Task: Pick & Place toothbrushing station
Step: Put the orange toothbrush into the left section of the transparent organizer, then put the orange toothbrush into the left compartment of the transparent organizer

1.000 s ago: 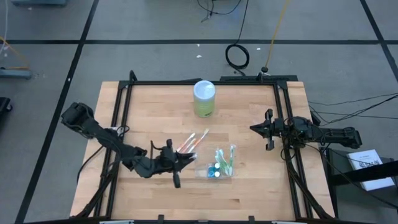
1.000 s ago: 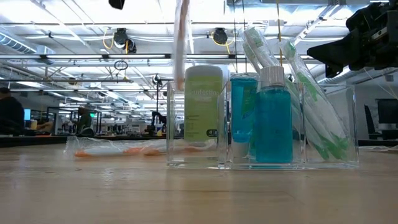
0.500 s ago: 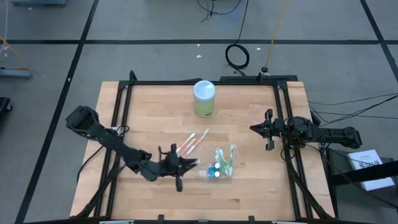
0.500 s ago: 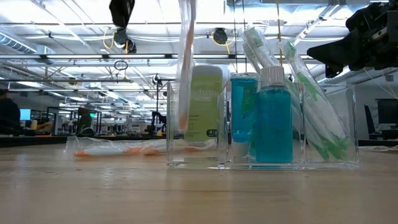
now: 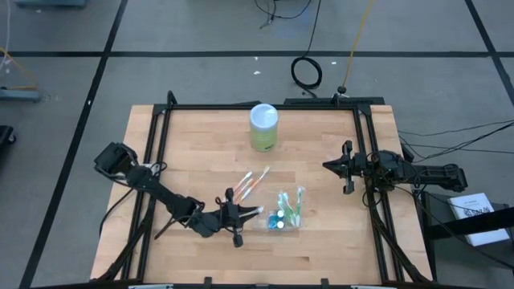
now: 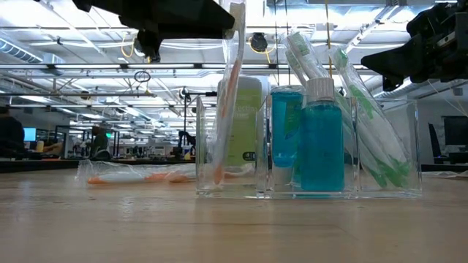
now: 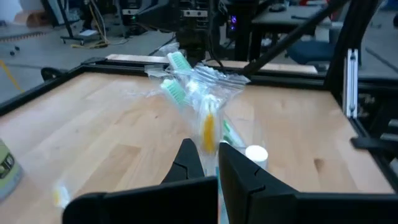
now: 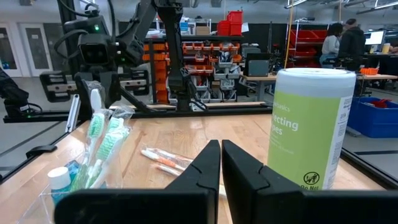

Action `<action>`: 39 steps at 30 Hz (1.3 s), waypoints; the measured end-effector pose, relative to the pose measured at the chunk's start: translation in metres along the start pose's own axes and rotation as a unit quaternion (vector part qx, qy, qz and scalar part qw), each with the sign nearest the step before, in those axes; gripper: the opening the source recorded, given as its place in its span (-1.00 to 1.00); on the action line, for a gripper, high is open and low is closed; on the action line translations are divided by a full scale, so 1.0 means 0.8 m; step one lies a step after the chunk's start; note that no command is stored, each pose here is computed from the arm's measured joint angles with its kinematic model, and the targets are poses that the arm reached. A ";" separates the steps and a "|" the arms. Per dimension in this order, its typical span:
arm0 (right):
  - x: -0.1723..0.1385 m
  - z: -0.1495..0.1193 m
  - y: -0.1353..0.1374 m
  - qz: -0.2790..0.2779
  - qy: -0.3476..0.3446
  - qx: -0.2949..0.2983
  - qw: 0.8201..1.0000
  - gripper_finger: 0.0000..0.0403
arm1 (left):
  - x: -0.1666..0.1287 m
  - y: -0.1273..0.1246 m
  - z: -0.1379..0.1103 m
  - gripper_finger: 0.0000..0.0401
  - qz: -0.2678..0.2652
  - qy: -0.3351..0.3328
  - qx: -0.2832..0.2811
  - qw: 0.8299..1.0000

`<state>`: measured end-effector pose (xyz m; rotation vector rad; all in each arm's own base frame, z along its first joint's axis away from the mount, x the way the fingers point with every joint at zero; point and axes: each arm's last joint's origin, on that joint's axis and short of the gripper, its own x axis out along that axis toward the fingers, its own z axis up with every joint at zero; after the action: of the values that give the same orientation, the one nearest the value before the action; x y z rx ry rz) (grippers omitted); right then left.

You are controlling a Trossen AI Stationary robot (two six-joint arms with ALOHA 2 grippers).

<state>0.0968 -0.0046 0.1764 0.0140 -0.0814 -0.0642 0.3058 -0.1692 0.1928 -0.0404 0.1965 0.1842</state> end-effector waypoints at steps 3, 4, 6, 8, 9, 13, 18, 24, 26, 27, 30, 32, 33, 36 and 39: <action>0.000 0.000 0.000 0.000 0.000 0.000 1.000 -0.96 | -0.001 -0.002 0.000 -0.99 -0.003 -0.001 0.026 1.000; 0.000 0.000 0.000 0.000 0.000 0.000 1.000 -0.96 | -0.002 -0.002 0.000 -0.98 -0.004 -0.002 0.032 0.999; 0.000 0.000 0.000 0.000 0.000 0.000 1.000 -0.96 | -0.004 -0.003 0.002 -0.95 -0.006 -0.003 0.042 0.999; 0.000 0.000 0.000 0.000 0.000 0.000 1.000 -0.97 | -0.006 -0.003 0.006 -0.93 -0.006 -0.008 0.042 0.999; 0.000 0.000 0.000 0.000 0.000 0.000 1.000 -0.97 | -0.007 -0.002 0.009 -0.91 -0.003 -0.010 0.040 0.999; 0.000 0.000 0.000 0.000 0.000 0.000 1.000 -0.96 | -0.015 0.004 0.024 -0.83 0.005 -0.015 0.034 0.999; 0.000 0.000 0.000 0.000 0.000 0.000 1.000 -0.97 | -0.034 0.012 0.040 -0.52 -0.002 0.005 0.021 1.000; 0.000 0.000 0.000 0.000 0.000 0.000 1.000 -0.96 | -0.069 0.015 0.071 -0.07 -0.174 0.035 0.009 0.984; 0.000 0.000 0.000 0.000 0.000 0.000 1.000 -0.96 | -0.082 0.011 0.082 0.03 -0.284 0.040 -0.002 0.958; 0.000 0.000 0.000 0.000 0.000 0.000 1.000 -0.97 | -0.088 0.009 0.085 0.07 -0.336 0.044 -0.003 0.941; 0.000 0.000 0.000 0.000 0.000 0.000 1.000 -0.96 | -0.104 0.003 0.087 0.14 -0.439 0.062 0.013 0.896; 0.000 0.000 0.000 0.000 0.000 0.000 1.000 -0.96 | -0.110 0.003 0.083 0.16 -0.449 0.083 0.028 0.889; 0.000 0.000 0.000 0.000 0.000 0.000 1.000 -0.96 | -0.113 0.002 0.081 0.17 -0.447 0.087 0.036 0.890; 0.000 0.000 0.000 0.000 0.000 0.000 1.000 -0.97 | -0.120 0.000 0.082 0.17 -0.446 0.083 0.046 0.890; 0.000 0.000 0.000 0.000 0.000 0.000 1.000 -0.96 | -0.122 -0.002 0.076 0.17 -0.446 0.102 0.051 0.888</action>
<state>0.0968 -0.0045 0.1764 0.0141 -0.0814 -0.0638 0.2238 -0.1845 0.2721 -0.0424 0.3793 -0.7566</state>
